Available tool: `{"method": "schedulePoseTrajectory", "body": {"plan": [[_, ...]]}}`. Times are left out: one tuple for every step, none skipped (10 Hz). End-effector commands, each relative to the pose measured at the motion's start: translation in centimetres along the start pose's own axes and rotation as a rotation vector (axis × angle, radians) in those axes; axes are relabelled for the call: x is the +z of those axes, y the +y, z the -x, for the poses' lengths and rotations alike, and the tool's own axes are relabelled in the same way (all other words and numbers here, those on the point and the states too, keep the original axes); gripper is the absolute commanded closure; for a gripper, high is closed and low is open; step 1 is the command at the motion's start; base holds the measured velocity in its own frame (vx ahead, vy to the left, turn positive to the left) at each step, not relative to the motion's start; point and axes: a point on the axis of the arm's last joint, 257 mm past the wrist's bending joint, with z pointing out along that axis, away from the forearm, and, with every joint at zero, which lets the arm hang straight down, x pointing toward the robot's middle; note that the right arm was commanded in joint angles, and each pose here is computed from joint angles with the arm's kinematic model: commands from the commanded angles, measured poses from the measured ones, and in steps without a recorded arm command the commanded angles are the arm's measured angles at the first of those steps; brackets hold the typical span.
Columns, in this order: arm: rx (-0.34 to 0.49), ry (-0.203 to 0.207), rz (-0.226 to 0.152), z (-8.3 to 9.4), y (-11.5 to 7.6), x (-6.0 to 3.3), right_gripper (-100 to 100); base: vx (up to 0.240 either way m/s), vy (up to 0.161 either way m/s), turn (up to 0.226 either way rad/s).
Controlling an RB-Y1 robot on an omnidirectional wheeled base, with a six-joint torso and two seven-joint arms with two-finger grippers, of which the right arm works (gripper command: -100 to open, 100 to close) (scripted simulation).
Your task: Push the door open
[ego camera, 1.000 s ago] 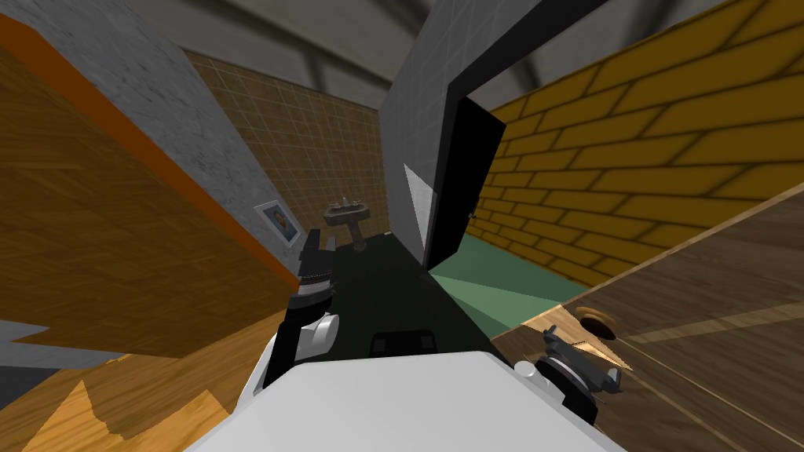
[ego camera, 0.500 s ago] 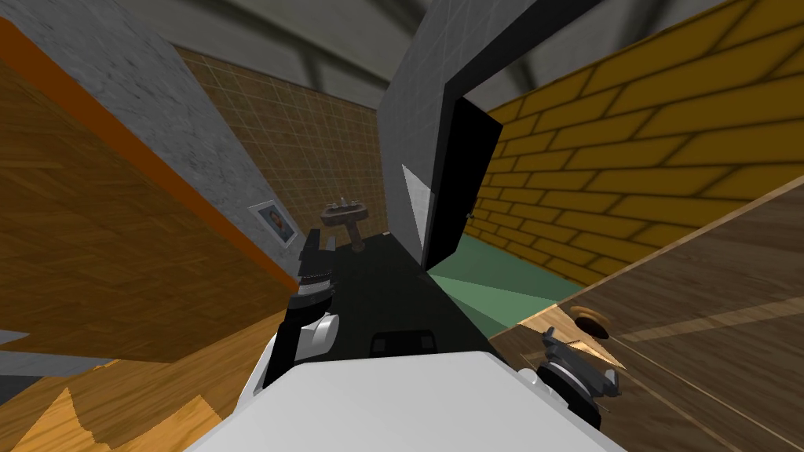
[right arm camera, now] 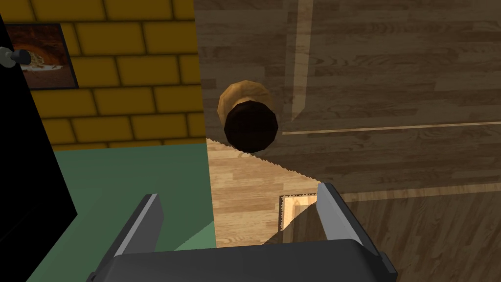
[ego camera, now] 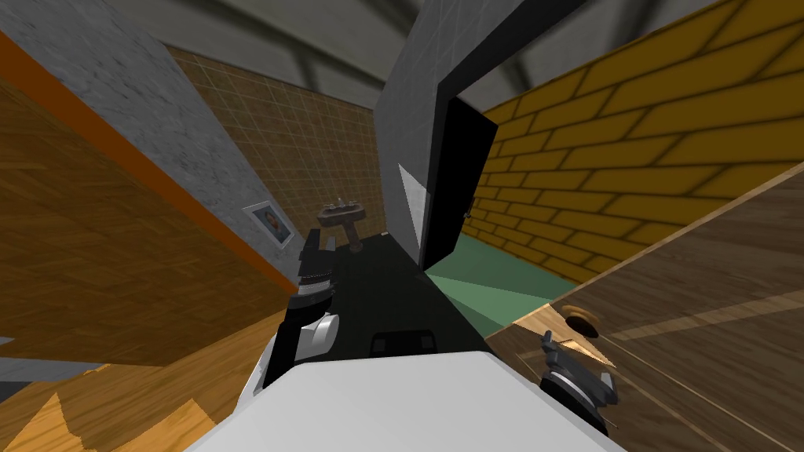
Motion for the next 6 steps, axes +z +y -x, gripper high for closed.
{"method": "schedulePoseTrajectory", "body": {"plan": [[0.016, -0.008, -0.022, 0.34, -0.05, -0.57, -100, 0.005, -0.052, -0.021], [0.023, -0.012, -0.032, 0.51, -0.07, -0.86, -100, 0.002, -0.03, -0.012], [0.028, -0.016, -0.041, 0.64, -0.08, -1.1, -100, 0.001, -0.033, -0.006], [0.023, -0.013, -0.035, 0.53, -0.07, -0.9, -100, 0.001, -0.016, 0.0], [0.026, -0.014, -0.034, 0.57, -0.17, -0.86, -100, 0.031, -0.101, -0.002], [0.026, -0.014, -0.034, 0.59, -0.21, -0.83, -100, 0.067, -0.169, 0.014]]}}
